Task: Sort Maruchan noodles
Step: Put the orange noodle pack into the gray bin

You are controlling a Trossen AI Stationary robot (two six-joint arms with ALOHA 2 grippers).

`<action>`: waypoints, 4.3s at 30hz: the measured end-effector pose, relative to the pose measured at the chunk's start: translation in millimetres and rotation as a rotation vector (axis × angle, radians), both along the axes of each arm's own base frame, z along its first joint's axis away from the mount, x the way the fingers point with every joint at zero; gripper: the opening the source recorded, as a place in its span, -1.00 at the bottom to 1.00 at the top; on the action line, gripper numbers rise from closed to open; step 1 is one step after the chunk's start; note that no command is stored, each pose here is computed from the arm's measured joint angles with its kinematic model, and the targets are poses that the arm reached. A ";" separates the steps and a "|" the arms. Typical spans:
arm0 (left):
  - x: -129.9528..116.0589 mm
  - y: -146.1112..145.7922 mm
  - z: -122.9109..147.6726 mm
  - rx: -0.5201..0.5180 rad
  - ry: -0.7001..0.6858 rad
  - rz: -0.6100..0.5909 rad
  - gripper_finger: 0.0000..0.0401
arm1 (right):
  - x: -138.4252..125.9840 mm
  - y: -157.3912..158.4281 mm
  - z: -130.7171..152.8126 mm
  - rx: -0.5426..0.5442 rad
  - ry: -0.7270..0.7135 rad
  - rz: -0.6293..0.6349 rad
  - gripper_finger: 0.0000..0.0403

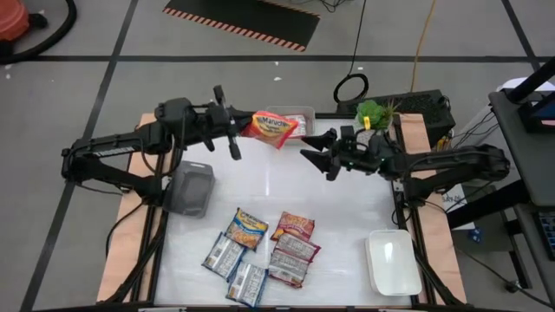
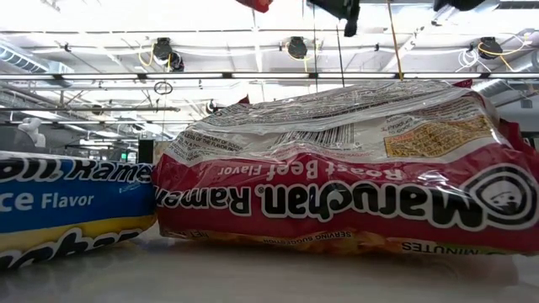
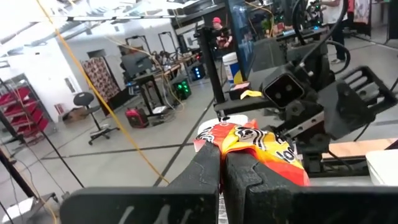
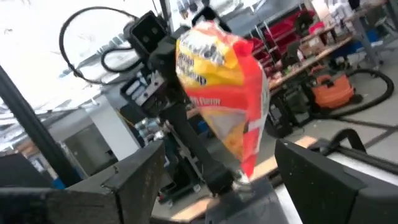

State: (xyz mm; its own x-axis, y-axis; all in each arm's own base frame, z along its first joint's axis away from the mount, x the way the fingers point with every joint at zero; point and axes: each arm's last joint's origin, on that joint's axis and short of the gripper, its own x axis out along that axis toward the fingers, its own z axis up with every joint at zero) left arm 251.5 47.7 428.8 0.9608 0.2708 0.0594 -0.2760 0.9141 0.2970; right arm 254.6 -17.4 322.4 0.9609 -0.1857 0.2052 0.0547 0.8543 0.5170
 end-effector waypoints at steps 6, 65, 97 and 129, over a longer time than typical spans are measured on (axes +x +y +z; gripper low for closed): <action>-0.2 1.1 0.1 -0.020 -0.006 0.001 -1.00 | 6.3 -6.7 -6.2 0.006 0.017 -0.019 0.48; 3.7 27.5 -12.2 -0.084 0.057 0.082 -1.00 | 74.4 -66.5 19.6 -0.063 -0.192 0.294 0.13; 7.4 17.4 -2.8 -0.160 -0.067 -0.094 -1.00 | 80.5 -75.7 14.4 0.006 -0.067 0.134 0.39; -4.5 5.3 26.7 -0.212 -0.354 -0.154 -1.00 | 81.8 -36.2 27.8 -0.006 -0.213 0.319 0.26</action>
